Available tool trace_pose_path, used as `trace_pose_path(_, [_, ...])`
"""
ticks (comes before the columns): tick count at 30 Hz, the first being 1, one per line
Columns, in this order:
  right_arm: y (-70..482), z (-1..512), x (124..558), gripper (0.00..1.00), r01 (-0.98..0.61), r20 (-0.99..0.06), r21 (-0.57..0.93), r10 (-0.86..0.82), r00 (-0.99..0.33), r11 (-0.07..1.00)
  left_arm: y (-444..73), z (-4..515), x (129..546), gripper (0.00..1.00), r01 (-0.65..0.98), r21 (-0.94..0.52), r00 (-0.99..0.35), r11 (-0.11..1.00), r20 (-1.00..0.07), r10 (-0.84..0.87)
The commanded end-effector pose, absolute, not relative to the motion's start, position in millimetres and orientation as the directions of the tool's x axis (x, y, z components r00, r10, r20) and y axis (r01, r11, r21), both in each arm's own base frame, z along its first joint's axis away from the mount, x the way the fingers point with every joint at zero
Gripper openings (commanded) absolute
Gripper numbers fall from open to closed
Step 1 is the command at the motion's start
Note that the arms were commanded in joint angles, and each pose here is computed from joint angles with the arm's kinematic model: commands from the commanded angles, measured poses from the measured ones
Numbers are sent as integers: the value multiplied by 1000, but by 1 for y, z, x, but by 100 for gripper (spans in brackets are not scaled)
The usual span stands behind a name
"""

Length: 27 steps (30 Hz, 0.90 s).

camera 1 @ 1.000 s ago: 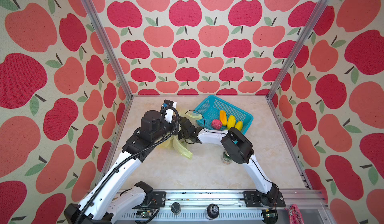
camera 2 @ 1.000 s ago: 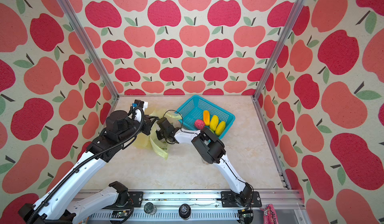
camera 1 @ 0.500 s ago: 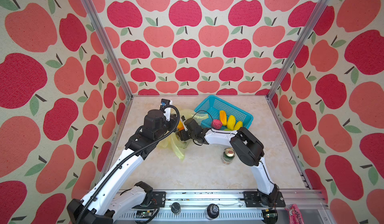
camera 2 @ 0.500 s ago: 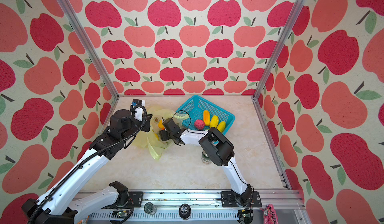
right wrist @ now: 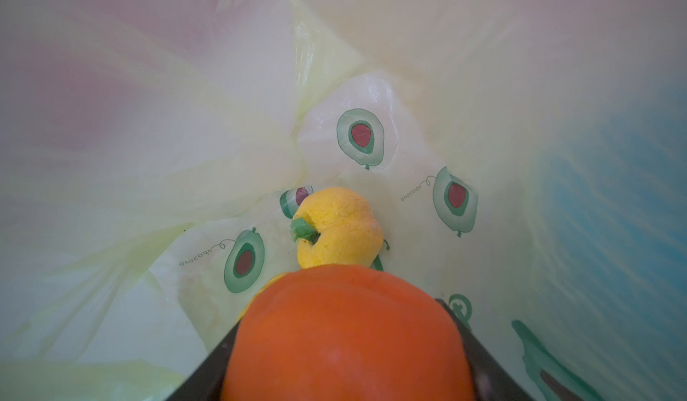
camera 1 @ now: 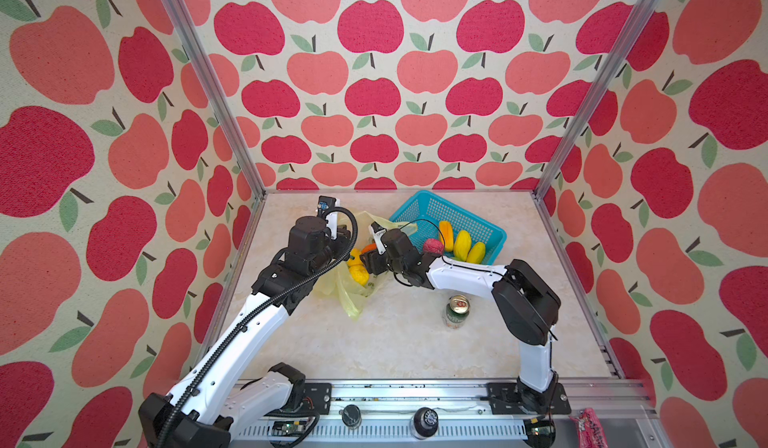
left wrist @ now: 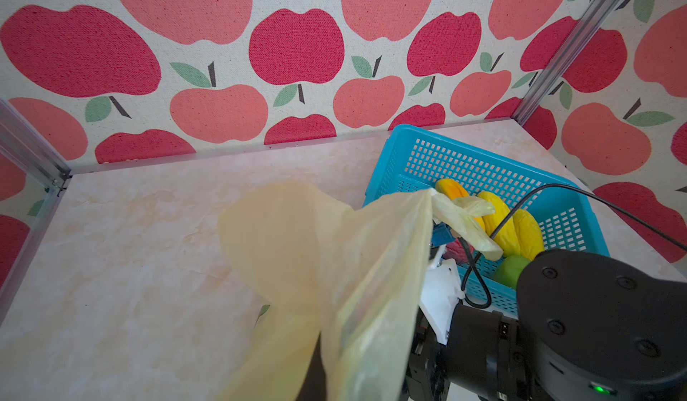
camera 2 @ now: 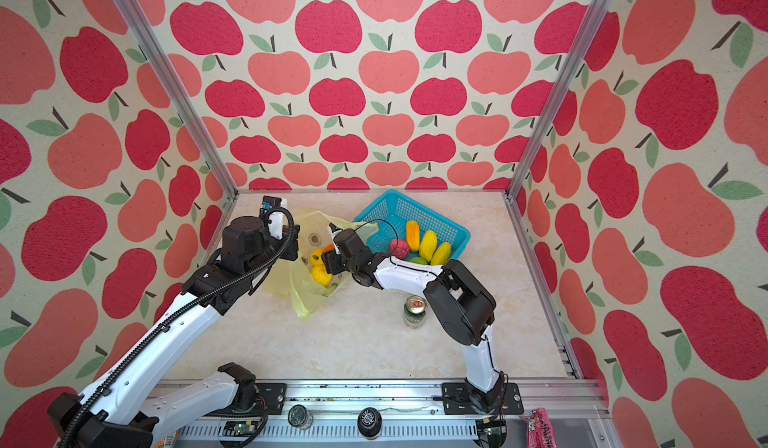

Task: Untie the knot of the plastic bag and take out the fruit
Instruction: 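Close the right gripper on the orange fruit and lift it out, then carry the orange fruit with the right gripper over the teal basket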

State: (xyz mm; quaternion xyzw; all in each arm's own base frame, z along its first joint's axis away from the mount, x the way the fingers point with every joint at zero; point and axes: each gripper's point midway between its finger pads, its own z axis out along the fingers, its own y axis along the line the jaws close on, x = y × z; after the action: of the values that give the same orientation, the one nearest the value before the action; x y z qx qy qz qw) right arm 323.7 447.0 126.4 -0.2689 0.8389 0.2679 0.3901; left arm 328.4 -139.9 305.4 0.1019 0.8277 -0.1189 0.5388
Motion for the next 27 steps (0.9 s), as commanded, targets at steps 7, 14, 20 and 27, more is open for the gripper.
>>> trace_pose_path(7, [414, 223, 268, 15, -767, -915, 87, -252, -314, 636, -134, 312, 331, 0, 273, -104, -408, 956, -913, 17])
trace_pose_path(14, [325, 302, 272, 16, -616, -987, -75, -147, -68, 784, -132, 312, 331, 0, 271, -114, -407, 956, -913, 7])
trace_pose_path(20, [231, 292, 325, 16, -372, -985, 26, -39, -166, 928, -134, 311, 331, 0, 277, -118, -415, 954, -910, 8])
trace_pose_path(27, [215, 239, 388, 16, -274, -902, 173, 40, -431, 946, -133, 314, 329, 0, 277, -123, -405, 953, -914, 0])
